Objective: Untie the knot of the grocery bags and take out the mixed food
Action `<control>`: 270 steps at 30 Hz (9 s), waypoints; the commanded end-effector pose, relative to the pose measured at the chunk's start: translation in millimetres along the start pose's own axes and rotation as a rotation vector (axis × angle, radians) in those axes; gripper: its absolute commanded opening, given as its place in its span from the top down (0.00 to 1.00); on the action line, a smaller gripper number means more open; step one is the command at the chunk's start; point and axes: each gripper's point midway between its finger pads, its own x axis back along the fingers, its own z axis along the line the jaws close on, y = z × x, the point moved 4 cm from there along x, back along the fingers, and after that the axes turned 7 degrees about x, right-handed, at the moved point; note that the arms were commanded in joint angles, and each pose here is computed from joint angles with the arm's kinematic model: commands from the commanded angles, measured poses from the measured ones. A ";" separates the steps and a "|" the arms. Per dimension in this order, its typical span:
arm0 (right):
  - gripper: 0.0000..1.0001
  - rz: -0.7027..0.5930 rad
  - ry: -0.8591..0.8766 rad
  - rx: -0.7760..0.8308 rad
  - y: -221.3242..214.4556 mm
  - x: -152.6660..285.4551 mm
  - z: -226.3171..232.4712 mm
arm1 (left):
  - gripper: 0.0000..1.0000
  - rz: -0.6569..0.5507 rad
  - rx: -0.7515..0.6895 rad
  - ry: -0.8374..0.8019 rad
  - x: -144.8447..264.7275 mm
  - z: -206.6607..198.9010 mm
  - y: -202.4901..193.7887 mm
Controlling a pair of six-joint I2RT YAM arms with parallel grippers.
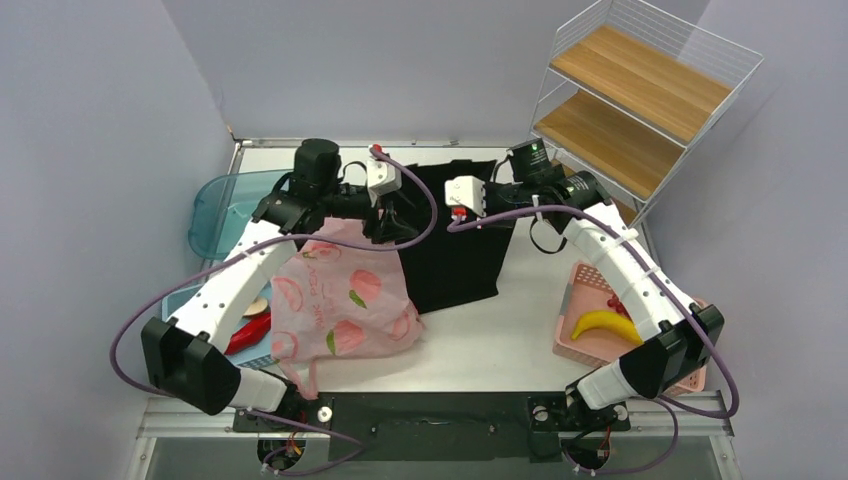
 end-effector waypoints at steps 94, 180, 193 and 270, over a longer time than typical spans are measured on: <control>1.00 -0.138 0.121 -0.295 58.1 15.6 114.1 | 0.42 -0.168 -0.167 0.091 31.9 -36.5 94.0; 0.25 0.416 0.190 -0.146 -66.7 -126.9 131.9 | 1.00 0.334 -0.440 -0.169 7.8 -162.4 -89.3; 0.91 0.422 0.238 -0.142 -66.7 -134.9 125.8 | 1.00 0.323 -0.395 -0.103 6.9 -150.4 -82.3; 0.35 -0.379 -0.363 -0.367 146.1 159.3 -23.1 | 1.00 -0.224 -0.433 0.157 48.8 -118.8 144.2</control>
